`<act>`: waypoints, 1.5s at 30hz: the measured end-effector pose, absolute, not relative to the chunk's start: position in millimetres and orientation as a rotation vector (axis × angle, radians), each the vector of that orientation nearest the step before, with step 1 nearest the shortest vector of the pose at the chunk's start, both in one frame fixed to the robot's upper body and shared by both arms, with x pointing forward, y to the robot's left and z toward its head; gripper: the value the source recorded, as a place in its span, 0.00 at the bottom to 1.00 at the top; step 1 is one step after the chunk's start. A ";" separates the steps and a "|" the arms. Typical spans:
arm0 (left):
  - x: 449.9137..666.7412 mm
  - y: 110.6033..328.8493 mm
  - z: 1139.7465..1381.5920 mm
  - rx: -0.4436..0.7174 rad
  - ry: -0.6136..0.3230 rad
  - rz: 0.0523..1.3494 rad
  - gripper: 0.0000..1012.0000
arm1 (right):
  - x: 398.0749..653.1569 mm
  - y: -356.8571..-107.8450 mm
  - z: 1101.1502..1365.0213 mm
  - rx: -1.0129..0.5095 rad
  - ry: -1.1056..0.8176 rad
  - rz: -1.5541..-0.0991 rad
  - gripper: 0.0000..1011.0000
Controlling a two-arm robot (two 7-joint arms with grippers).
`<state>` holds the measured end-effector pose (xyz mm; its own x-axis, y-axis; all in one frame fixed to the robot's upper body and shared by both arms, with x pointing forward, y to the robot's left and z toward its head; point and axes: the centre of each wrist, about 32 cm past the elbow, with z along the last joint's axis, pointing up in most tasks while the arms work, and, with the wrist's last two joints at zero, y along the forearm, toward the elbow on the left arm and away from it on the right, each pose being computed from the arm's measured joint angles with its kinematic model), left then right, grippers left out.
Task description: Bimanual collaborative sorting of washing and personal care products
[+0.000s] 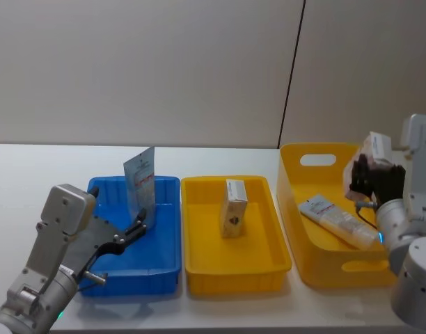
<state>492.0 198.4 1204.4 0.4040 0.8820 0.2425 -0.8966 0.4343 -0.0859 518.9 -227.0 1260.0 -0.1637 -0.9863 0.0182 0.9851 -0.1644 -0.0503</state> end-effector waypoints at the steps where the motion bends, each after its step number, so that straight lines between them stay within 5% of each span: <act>1: 492.0 198.4 1204.4 0.061 -0.268 1.124 0.99 | 519.2 -229.1 1258.2 -0.087 0.022 -1.739 0.37; 15: 492.0 198.4 1204.4 0.061 -0.268 1.124 0.99 | 522.8 -241.8 1240.2 -0.335 -0.042 -1.747 0.37; 35: 492.0 198.4 1204.4 0.061 -0.268 1.124 0.99 | 524.5 -248.9 1231.4 -0.444 -0.070 -1.747 0.96; 45: 492.0 198.4 1204.4 0.061 -0.268 1.124 0.99 | 519.9 -250.3 1238.1 -0.324 -0.069 -1.721 0.99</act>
<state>492.0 198.4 1204.4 0.4040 0.8820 0.2425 -0.8967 0.4343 -0.0859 519.9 -250.3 1238.1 -0.1409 -0.9571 0.2534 0.9743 -0.1794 -0.1361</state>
